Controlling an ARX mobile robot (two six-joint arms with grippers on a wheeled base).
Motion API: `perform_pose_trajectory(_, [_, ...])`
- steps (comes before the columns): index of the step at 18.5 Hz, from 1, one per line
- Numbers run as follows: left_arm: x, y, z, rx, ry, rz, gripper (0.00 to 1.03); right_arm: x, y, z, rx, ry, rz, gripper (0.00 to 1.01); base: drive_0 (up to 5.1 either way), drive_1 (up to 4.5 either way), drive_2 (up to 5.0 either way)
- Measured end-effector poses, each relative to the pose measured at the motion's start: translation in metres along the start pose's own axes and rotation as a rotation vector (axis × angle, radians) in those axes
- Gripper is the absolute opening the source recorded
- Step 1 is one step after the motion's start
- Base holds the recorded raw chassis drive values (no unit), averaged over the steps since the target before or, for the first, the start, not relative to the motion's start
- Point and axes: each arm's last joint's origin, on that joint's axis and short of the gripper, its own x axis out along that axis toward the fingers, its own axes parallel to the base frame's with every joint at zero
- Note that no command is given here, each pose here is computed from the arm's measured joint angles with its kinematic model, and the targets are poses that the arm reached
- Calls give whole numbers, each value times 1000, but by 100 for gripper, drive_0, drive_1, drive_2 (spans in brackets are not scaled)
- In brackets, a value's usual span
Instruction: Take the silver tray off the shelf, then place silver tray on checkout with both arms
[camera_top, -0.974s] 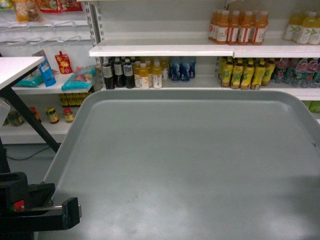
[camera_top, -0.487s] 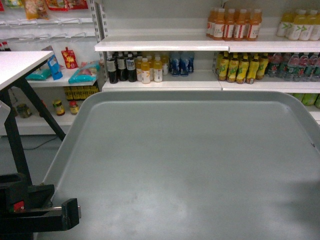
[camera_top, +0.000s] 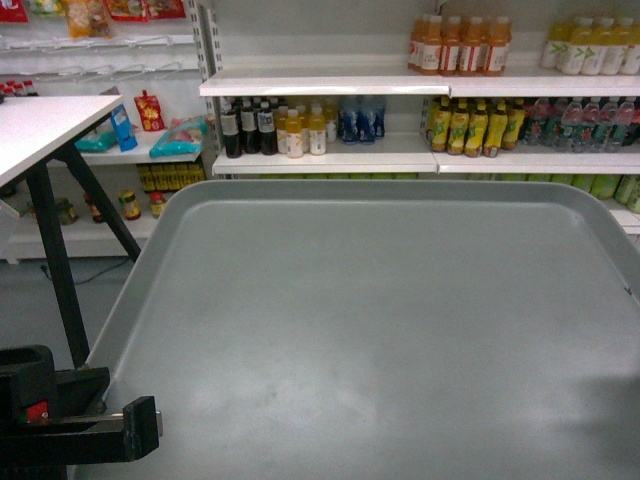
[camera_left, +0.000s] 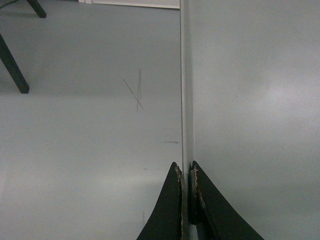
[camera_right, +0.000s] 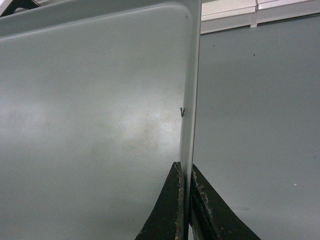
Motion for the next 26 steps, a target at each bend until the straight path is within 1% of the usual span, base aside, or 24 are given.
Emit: perform_pose_trajectory(26, [0, 0, -1, 2, 5, 2, 2, 0, 0, 0, 1, 1, 0, 3, -489, 247, 247])
